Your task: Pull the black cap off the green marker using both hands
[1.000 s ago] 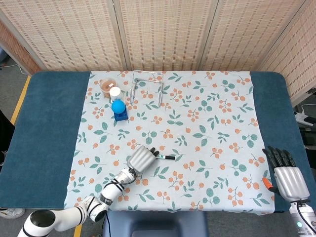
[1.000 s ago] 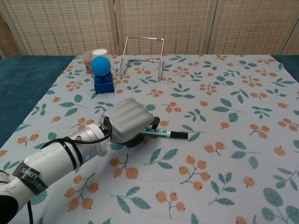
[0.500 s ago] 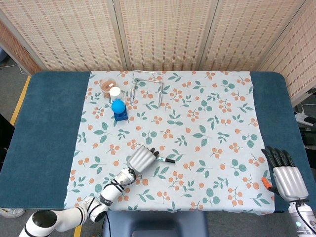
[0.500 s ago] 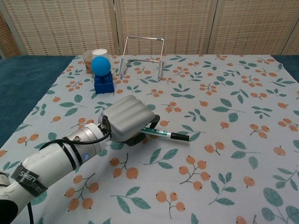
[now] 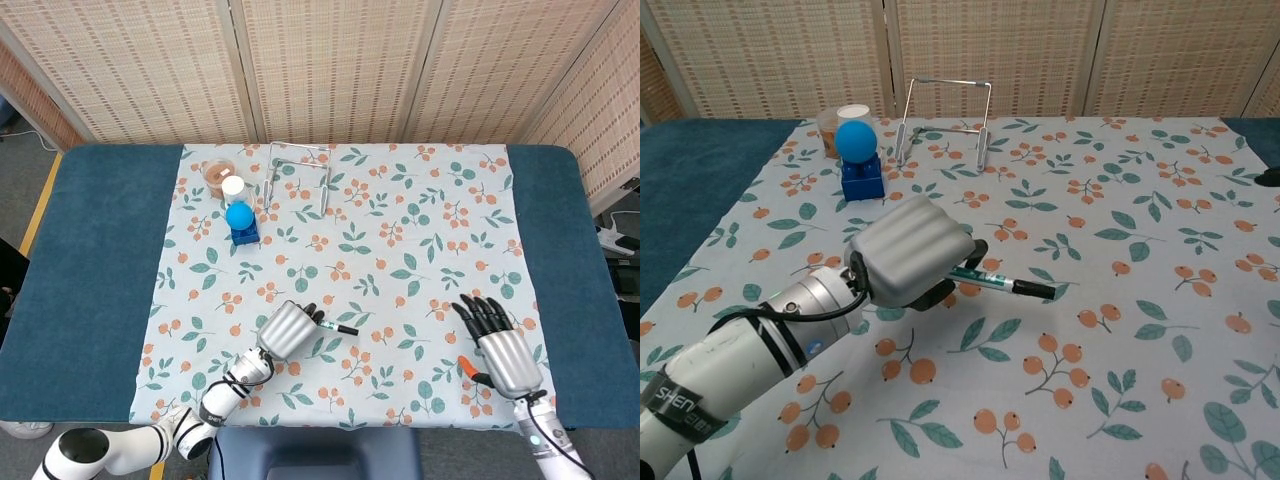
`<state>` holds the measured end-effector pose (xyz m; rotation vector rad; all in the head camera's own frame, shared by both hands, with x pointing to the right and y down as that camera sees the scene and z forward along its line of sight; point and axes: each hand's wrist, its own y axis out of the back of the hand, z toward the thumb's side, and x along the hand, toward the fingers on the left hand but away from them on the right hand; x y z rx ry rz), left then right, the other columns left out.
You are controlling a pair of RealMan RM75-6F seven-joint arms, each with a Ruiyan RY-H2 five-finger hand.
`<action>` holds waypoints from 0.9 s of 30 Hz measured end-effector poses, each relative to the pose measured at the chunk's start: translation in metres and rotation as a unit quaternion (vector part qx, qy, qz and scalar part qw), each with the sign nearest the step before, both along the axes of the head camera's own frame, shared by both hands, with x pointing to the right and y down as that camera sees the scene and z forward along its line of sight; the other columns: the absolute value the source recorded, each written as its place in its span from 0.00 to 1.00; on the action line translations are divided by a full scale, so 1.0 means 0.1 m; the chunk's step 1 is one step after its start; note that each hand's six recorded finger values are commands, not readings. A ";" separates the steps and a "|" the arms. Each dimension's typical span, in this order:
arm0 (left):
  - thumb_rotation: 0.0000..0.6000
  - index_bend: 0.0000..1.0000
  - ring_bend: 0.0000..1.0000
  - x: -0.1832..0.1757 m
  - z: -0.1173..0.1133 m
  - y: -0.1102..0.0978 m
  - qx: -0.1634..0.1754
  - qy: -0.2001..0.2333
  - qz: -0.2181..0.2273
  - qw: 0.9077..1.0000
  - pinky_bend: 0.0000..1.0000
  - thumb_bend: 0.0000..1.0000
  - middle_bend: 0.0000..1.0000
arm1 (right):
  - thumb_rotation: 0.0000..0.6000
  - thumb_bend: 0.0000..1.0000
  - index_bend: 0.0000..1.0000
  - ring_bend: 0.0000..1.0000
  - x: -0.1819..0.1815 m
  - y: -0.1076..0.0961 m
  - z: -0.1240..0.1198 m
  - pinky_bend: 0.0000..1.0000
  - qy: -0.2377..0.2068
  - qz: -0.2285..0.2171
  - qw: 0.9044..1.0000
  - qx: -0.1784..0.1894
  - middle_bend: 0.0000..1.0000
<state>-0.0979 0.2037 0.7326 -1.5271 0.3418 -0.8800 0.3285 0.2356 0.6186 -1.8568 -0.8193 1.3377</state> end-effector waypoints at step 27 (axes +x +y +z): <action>1.00 0.93 0.82 -0.29 -0.49 -0.01 -0.001 -0.034 -0.048 0.998 0.94 0.48 1.00 | 1.00 0.21 0.41 0.00 -1.88 -0.24 0.60 0.00 -0.089 -0.018 0.995 0.028 0.00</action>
